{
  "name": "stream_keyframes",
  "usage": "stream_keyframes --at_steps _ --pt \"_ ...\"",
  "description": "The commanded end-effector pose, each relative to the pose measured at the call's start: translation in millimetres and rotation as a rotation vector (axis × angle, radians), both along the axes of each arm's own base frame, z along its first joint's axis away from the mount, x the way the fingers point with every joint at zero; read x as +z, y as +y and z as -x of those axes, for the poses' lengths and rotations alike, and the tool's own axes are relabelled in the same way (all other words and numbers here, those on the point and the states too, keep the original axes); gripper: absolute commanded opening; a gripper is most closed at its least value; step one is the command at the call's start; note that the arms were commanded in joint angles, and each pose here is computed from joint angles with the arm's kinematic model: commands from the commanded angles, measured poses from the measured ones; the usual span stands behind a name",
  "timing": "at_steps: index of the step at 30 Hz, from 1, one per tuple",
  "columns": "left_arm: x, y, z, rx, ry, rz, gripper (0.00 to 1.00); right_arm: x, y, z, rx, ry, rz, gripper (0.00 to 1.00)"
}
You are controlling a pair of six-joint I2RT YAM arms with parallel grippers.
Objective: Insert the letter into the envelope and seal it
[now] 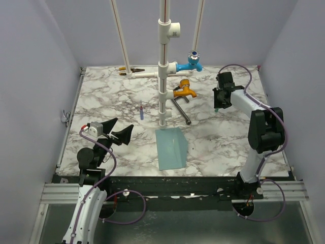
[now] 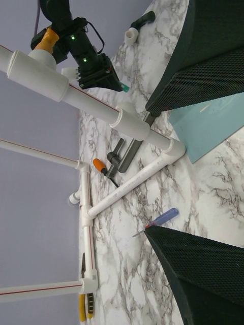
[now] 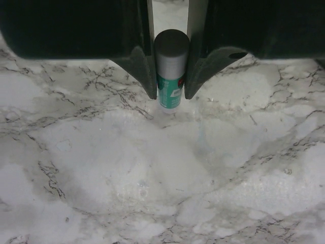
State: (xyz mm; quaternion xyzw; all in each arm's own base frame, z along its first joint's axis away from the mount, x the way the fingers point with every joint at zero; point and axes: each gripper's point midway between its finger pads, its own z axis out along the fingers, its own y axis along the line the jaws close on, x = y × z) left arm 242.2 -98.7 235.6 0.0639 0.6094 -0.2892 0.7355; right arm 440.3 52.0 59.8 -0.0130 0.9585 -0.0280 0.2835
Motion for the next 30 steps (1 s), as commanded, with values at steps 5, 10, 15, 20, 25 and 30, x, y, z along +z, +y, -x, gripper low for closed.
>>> stream_keyframes --at_steps 5,10,15,20,25,30 --pt "-13 -29 22 -0.196 0.016 -0.039 0.95 99 9 54 0.03 -0.103 -0.101 0.01" --pt "-20 -59 46 -0.382 0.013 -0.088 0.97 172 56 103 0.226 -0.207 -0.244 0.01" --pt "-26 -83 71 -0.554 0.022 -0.117 0.98 234 140 167 0.534 -0.316 -0.304 0.01" --pt "-18 -105 114 -0.818 -0.079 -0.288 0.99 230 228 241 0.857 -0.227 -0.314 0.01" --pt "-14 -111 129 -0.892 -0.071 -0.413 0.99 241 295 283 1.039 -0.229 -0.453 0.01" --pt "-3 -116 130 -0.914 -0.105 -0.434 0.95 258 338 313 1.19 -0.317 -0.652 0.0"
